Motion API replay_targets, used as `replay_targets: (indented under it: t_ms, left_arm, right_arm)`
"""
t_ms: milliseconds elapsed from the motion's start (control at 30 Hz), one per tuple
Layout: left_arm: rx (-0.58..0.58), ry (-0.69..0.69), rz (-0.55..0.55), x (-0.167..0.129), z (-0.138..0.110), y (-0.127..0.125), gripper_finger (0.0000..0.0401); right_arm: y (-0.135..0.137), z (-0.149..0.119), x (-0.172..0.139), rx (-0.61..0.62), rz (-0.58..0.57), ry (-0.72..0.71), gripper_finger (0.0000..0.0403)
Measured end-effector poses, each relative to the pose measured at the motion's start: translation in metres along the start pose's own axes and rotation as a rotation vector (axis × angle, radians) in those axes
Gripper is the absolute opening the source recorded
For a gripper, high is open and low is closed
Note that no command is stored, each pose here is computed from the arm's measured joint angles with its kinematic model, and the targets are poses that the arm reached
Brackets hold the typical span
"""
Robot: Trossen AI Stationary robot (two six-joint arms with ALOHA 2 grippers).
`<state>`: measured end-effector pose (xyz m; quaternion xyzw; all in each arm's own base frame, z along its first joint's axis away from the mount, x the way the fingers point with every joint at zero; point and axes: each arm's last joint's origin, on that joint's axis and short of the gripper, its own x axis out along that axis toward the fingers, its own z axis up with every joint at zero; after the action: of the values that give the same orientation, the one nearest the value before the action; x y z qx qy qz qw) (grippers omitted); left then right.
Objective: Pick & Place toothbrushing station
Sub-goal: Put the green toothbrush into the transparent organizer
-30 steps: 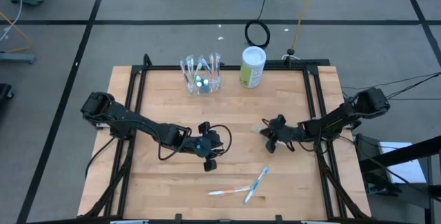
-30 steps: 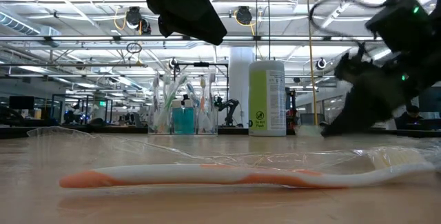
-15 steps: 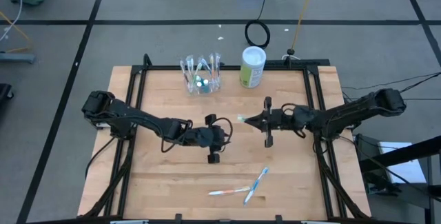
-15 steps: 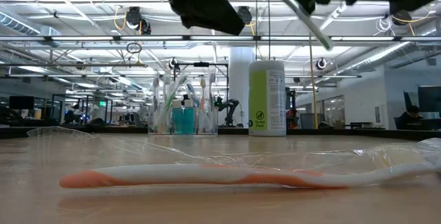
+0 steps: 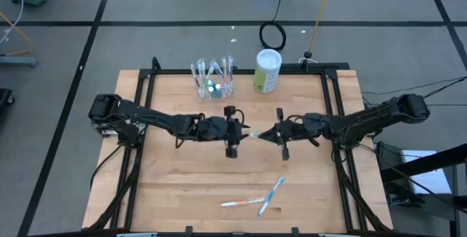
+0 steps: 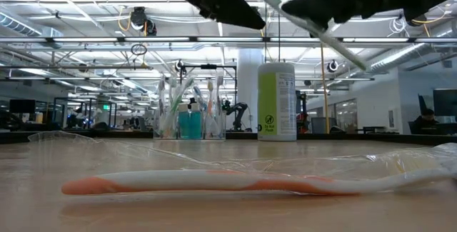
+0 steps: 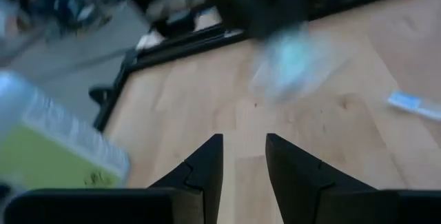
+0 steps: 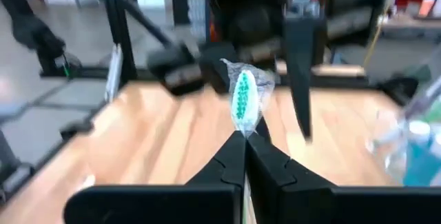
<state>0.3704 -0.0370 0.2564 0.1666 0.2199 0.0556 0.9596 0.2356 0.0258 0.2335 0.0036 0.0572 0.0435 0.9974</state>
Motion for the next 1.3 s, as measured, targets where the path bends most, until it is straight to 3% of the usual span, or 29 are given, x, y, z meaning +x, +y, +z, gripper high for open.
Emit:
replay_targets:
  t_ms: [100,267,500,733,933,1300]
  left_arm:
    - [0.109,-0.031,-0.022,0.0,0.002,0.001,0.0115]
    - [0.162,-0.058,-0.074,0.0,0.003,0.0,0.0115]
    - [0.155,-0.075,-0.096,0.001,0.004,0.002,0.0115]
    - [0.058,-0.092,-0.068,0.004,0.003,0.015,0.0115]
    - [0.035,-0.143,-0.136,0.006,0.004,0.022,0.0114]
    - [-0.011,-0.131,-0.135,0.006,0.003,0.024,0.0014]
  right_arm:
    - [-0.004,-0.006,0.0,0.001,-0.019,0.065,0.0]
    - [-0.015,-0.01,-0.001,0.073,-0.07,0.103,0.0]
    - [-0.02,-0.01,-0.001,0.116,-0.085,0.104,0.0]
    - [-0.02,-0.01,-0.001,0.116,-0.09,0.099,0.0]
    - [-0.02,-0.009,-0.001,0.106,-0.089,0.094,0.0]
    - [-0.02,-0.01,-0.001,0.062,-0.09,0.101,0.0001]
